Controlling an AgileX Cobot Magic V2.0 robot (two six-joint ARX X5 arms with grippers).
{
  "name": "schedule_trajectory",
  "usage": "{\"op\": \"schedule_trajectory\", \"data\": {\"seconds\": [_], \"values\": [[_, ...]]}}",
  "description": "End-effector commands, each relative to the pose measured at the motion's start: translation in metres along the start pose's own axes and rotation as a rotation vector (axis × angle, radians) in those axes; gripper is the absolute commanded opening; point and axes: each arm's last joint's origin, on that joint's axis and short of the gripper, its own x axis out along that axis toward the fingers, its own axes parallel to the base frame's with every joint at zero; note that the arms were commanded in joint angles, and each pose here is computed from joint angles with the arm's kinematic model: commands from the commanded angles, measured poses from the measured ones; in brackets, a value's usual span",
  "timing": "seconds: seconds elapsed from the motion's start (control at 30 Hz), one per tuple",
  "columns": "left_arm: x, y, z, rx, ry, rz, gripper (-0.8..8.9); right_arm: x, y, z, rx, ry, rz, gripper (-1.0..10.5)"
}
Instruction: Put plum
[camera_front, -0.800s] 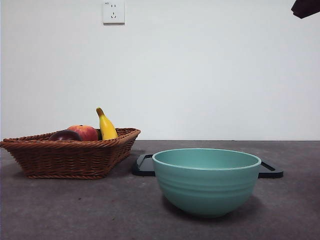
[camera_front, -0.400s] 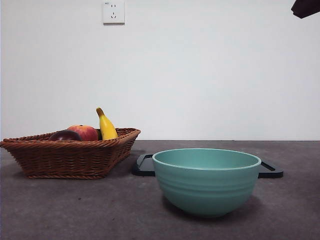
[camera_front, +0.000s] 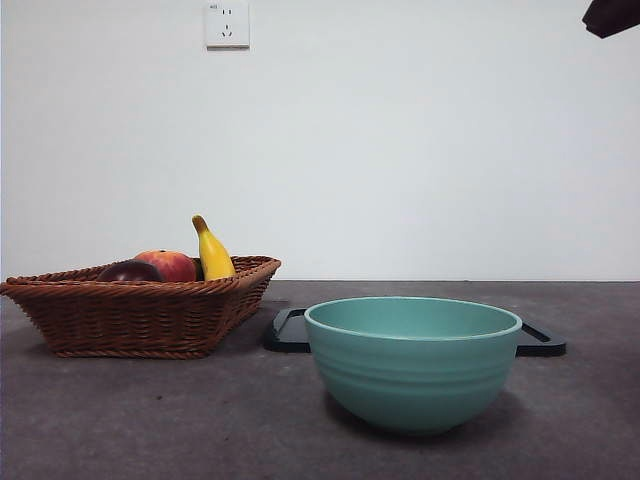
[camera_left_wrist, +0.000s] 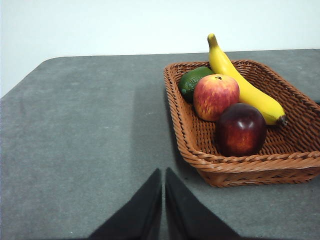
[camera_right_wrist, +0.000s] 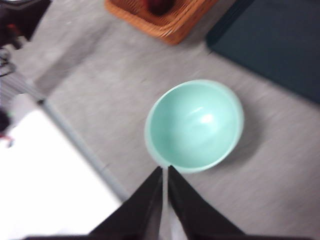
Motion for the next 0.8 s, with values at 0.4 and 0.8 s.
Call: {"op": "schedule_trajectory", "data": {"seconds": [0.4,0.8], "values": [[0.002,0.0,-0.007,-0.005,0.027,0.002,0.1,-0.018,-0.06,-0.039,-0.111,-0.623,-0.559,0.1],[0.002,0.0,-0.007,-0.004,0.027,0.002,0.1,0.02,-0.089,-0.1,-0.105,-0.738,-0.695,0.1]]}}
